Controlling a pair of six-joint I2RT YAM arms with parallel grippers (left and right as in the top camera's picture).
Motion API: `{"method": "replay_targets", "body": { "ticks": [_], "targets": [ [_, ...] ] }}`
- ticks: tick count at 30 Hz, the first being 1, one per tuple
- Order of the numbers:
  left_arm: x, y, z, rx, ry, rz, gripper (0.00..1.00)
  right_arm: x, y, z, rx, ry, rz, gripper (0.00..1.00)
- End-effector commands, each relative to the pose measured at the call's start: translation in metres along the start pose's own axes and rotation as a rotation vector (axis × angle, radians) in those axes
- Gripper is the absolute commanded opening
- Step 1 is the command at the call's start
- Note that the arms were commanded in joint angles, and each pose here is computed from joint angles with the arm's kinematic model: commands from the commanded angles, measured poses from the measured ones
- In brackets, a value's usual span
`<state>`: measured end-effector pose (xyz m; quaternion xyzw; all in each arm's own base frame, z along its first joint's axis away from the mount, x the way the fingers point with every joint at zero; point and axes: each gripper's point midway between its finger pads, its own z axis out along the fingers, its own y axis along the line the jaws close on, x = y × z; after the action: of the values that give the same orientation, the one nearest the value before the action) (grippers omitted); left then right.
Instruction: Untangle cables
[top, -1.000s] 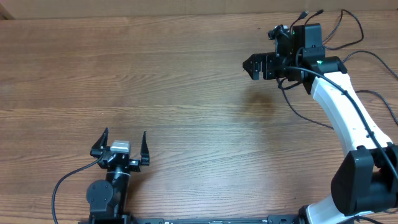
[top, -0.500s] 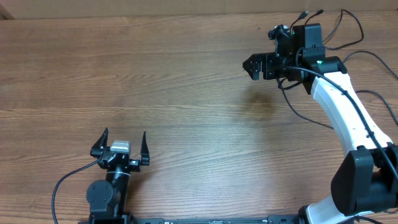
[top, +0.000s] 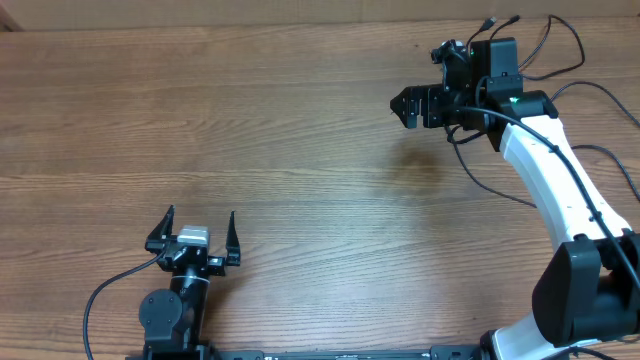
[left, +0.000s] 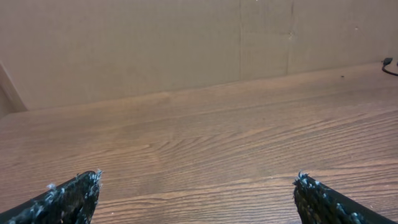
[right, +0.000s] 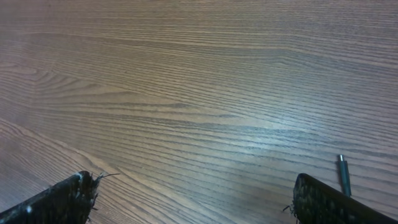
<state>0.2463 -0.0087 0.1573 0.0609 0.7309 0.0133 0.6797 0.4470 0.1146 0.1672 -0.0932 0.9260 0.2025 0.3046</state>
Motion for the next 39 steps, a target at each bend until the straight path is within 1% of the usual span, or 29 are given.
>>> {"method": "replay_targets", "body": {
  "ticks": [1,14,21,29,34,39],
  "targets": [
    [0.001,0.003,-0.001,-0.019,-0.002,-0.013,1.00,0.000,0.000,-0.001,0.002,0.001,-0.009,1.00],
    [0.001,0.003,-0.001,-0.019,-0.002,-0.013,1.00,-0.002,0.001,-0.005,0.006,-0.009,-0.009,1.00],
    [0.001,0.003,-0.001,-0.019,-0.002,-0.013,1.00,-0.018,0.011,-0.033,0.009,-0.084,-0.036,1.00],
    [0.001,0.003,-0.001,-0.019,-0.002,-0.013,1.00,-0.046,0.025,-0.066,0.003,-0.237,-0.097,1.00],
    [0.001,0.003,-0.001,-0.019,-0.002,-0.013,1.00,-0.046,0.026,-0.076,0.017,-0.334,-0.131,1.00],
    [0.001,0.003,-0.001,-0.019,-0.002,-0.013,1.00,-0.036,0.030,-0.086,0.010,-0.456,-0.178,1.00]
  ]
}}
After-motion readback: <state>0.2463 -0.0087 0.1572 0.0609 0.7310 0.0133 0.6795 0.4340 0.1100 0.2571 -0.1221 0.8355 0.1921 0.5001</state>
